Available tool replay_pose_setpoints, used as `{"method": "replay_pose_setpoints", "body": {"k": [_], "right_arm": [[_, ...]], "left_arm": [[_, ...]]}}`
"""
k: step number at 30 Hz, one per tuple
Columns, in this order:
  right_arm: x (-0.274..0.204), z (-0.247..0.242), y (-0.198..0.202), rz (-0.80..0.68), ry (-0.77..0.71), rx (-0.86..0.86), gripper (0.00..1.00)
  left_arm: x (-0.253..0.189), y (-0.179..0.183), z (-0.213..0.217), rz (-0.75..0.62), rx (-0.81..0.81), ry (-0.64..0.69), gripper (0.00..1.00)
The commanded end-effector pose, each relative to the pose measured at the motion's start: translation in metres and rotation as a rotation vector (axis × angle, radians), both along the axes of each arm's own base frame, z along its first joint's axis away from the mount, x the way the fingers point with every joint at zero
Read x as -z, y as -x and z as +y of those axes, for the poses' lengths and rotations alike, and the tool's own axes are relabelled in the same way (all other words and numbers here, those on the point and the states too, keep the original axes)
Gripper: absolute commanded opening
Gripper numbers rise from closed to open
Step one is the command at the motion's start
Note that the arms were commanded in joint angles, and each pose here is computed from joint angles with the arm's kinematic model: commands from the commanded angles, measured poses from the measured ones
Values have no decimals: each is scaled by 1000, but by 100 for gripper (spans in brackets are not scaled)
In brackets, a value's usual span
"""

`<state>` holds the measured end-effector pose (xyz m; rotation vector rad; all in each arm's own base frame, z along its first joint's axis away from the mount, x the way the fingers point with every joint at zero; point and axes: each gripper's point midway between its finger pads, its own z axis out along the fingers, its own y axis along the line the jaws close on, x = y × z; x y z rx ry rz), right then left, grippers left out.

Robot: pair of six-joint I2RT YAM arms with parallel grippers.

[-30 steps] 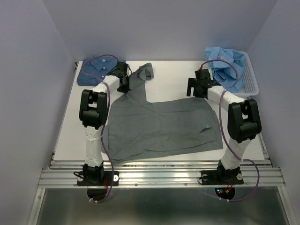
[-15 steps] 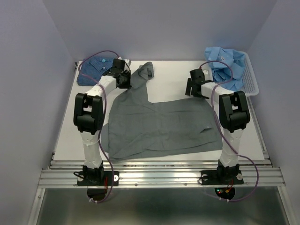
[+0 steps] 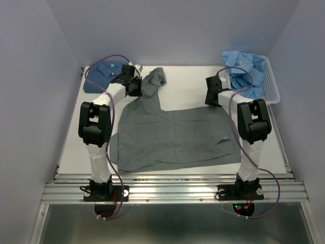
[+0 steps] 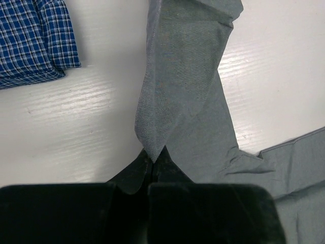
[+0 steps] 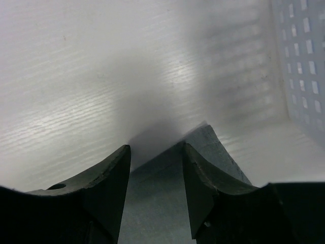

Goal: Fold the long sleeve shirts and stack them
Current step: Fold the shirt

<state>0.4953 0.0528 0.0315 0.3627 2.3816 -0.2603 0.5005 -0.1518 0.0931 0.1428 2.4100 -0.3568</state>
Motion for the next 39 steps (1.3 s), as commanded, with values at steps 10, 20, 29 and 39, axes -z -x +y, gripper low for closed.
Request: {"method": "replay_pose_setpoints", "body": {"k": [10,20,29,39], "right_arm": [[12,-36,51,99,133,77,45],[0,-23,16,12,83,64,1],[-56,-15,-9,-126,37,-4,1],[-74,-5,31,-148,-53,-65,1]], "left_arm": [[-39,-9,-1,-87,21,3,0],[-51,-17,-4,-112,37,1,0],[-76,-30,-4,-163,38,-6,0],[-98,-4,-10,-176,70,56,0]]}}
